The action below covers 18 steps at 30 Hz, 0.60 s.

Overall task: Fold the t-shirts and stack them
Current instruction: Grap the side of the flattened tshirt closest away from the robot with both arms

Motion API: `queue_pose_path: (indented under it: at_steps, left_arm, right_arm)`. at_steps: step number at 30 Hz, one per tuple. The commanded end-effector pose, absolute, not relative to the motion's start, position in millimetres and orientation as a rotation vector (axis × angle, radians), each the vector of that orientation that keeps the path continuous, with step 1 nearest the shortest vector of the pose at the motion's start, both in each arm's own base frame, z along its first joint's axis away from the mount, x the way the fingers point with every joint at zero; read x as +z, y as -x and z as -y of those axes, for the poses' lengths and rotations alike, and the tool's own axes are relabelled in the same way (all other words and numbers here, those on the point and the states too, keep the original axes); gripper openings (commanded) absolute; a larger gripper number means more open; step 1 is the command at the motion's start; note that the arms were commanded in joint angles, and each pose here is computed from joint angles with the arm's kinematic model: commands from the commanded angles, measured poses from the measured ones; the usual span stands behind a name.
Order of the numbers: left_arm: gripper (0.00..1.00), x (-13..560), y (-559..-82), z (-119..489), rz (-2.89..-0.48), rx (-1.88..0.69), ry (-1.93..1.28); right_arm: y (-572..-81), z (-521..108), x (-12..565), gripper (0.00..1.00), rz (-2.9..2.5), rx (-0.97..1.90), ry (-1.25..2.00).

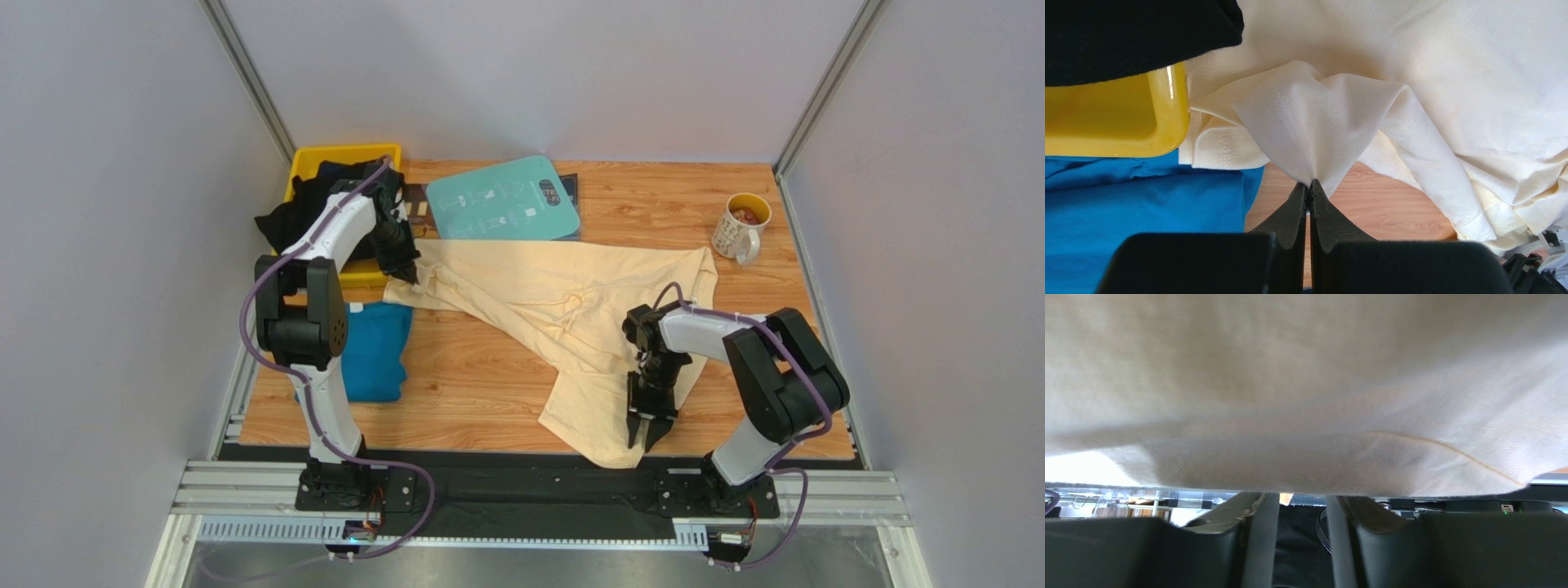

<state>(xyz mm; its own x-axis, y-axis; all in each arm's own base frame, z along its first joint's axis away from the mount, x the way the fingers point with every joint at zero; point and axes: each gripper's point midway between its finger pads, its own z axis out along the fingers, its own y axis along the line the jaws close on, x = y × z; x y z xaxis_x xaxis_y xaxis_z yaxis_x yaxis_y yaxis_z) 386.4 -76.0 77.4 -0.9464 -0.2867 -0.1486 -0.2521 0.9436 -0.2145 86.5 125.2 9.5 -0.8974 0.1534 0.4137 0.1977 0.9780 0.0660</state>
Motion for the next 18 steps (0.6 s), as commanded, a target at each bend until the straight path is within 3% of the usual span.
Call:
queue_pose_path:
  at_steps: [1, 4, 11, 13, 18]
  left_arm:
    - [0.00, 94.2, -381.7, 74.2, -2.887, -0.280, 0.366]
    - [0.00, 93.7, -379.3, 74.7, -2.890, -0.285, 0.373]
    - [0.00, 90.6, -378.7, 79.5, -2.900, -0.304, 0.368]
    - [0.00, 92.6, -380.0, 79.5, -2.893, -0.296, 0.365]
    - [0.00, 95.9, -381.2, 77.7, -2.879, -0.278, 0.368]
  right_arm:
    - [-109.7, -120.8, -10.6, 0.27, 2.867, -0.098, 0.271]
    - [-115.2, -120.4, -8.3, 0.12, 2.904, -0.104, 0.270]
    - [-118.9, -121.2, -3.0, 0.08, 2.924, -0.112, 0.271]
    - [-119.5, -121.8, -0.4, 0.00, 2.928, -0.122, 0.261]
    - [-130.9, -125.9, 15.4, 0.00, 2.963, -0.150, 0.228]
